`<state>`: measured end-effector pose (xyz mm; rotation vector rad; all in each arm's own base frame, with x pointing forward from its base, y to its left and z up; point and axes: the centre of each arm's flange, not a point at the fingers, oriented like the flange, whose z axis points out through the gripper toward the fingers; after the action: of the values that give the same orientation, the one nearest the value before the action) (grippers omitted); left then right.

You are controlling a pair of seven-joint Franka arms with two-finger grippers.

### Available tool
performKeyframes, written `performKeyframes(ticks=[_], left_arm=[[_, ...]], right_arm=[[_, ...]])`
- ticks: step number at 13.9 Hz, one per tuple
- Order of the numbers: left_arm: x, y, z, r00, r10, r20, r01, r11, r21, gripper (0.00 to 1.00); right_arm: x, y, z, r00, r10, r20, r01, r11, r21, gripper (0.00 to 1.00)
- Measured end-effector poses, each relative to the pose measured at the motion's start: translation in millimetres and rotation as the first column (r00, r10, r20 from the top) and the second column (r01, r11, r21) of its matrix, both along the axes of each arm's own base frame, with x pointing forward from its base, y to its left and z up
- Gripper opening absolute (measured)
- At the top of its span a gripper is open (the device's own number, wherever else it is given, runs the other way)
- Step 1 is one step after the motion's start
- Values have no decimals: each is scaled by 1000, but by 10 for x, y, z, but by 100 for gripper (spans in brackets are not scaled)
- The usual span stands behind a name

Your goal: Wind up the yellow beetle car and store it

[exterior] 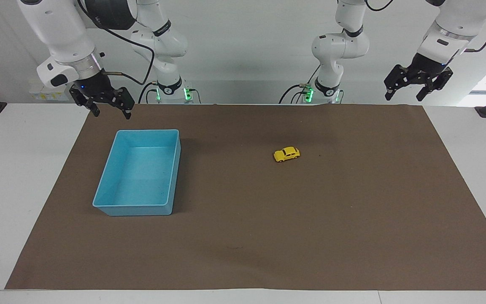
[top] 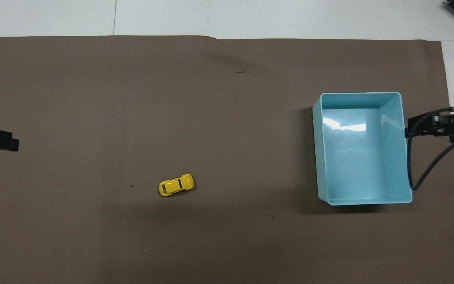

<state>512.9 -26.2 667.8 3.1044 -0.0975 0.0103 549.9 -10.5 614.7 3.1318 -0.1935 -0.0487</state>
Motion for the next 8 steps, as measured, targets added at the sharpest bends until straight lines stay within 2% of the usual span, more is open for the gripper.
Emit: performKeyframes(ticks=[3,5,8], left_arm=[[-16,-59,-10,1000,27,-13,-27,1000,2,100],[-24,-55,-15,989,145,-23,-145,989,4,100],[-56,-69,-26,939,339,-48,-339,941,16,100]], right_arm=[[0,0,0,1000,0,0,0,1000,0,100],[0,0,0,1000,0,0,0,1000,0,100],[0,0,0,1000,0,0,0,1000,0,100]])
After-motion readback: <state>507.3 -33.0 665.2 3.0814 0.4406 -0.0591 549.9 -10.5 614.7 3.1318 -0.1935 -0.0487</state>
